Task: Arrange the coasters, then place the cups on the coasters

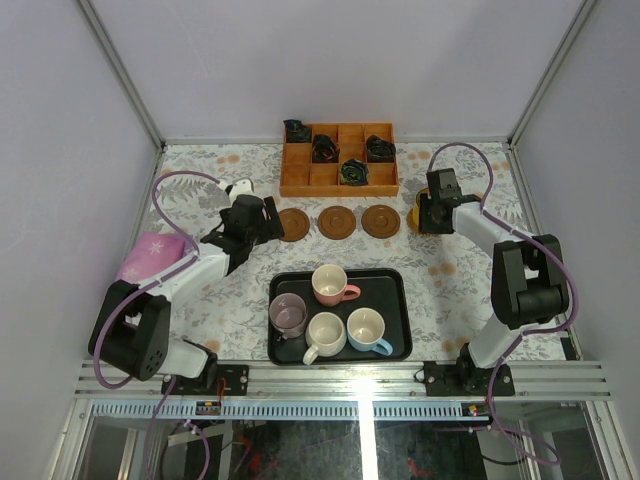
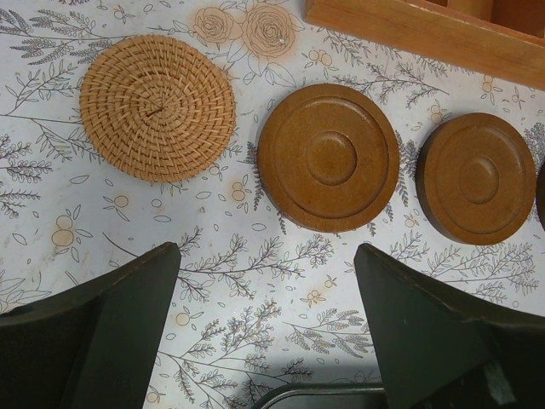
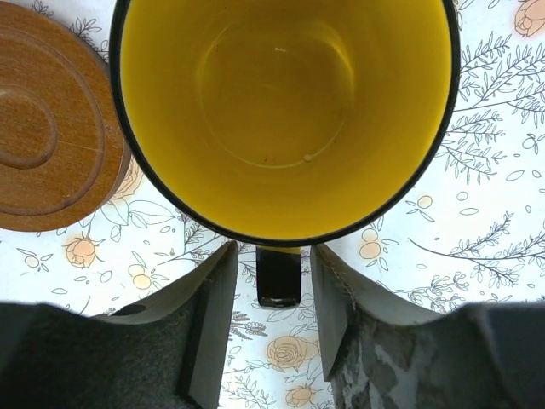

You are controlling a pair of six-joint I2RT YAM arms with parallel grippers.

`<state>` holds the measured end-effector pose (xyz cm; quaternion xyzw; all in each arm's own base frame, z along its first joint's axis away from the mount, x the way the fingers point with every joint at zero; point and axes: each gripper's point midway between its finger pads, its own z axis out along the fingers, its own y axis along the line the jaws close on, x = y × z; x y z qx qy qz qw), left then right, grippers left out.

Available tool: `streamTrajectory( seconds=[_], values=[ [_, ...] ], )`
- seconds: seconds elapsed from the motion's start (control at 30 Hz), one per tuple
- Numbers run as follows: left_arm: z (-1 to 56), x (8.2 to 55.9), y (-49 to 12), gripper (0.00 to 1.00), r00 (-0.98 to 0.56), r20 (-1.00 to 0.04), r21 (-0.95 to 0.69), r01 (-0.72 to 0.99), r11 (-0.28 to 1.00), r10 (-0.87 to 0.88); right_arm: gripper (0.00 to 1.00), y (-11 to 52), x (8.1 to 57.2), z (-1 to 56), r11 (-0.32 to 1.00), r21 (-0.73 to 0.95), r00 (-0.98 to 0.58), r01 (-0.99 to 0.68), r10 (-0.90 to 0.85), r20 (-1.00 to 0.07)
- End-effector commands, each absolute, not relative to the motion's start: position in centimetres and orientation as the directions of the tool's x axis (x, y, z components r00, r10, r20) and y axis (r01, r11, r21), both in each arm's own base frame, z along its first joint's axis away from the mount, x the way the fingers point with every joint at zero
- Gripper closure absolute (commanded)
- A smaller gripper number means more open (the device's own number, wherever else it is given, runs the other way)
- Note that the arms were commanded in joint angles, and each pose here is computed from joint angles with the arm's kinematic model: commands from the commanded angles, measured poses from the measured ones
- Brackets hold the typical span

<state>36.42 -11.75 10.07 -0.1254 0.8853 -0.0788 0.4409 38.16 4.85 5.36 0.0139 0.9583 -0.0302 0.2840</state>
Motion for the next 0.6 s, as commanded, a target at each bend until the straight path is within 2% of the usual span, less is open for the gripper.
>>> streamTrajectory(
  seconds=[0.0, 0.37, 0.47, 0.57],
  values=[
    [11.8, 37.7, -11.7, 0.16, -0.532, -0.792, -0.265, -0.142, 0.954, -0.299, 0.51, 4.7, 39.4, 7.3, 0.996, -0.035, -0.808, 0.079, 0.043, -0.588],
    [12.0, 37.8, -11.8, 0.16, -0.53, -0.791, -0.276, -0.14, 0.951, -0.307, 0.47, 4.5, 36.8, 10.4, 0.992, 0.01, -0.779, 0.124, 0.104, -0.619],
    [12.2, 37.8, -11.9, 0.16, -0.528, -0.791, -0.279, -0.139, 0.95, -0.309, 0.5, 4.4, 35.3, 11.9, 0.991, 0.036, -0.746, 0.133, 0.124, -0.654],
    [12.0, 37.7, -11.9, 0.16, -0.532, -0.787, -0.282, -0.14, 0.949, -0.313, 0.59, 4.6, 33.8, 12.9, 0.992, 0.06, -0.727, 0.11, 0.122, -0.676]
  ],
)
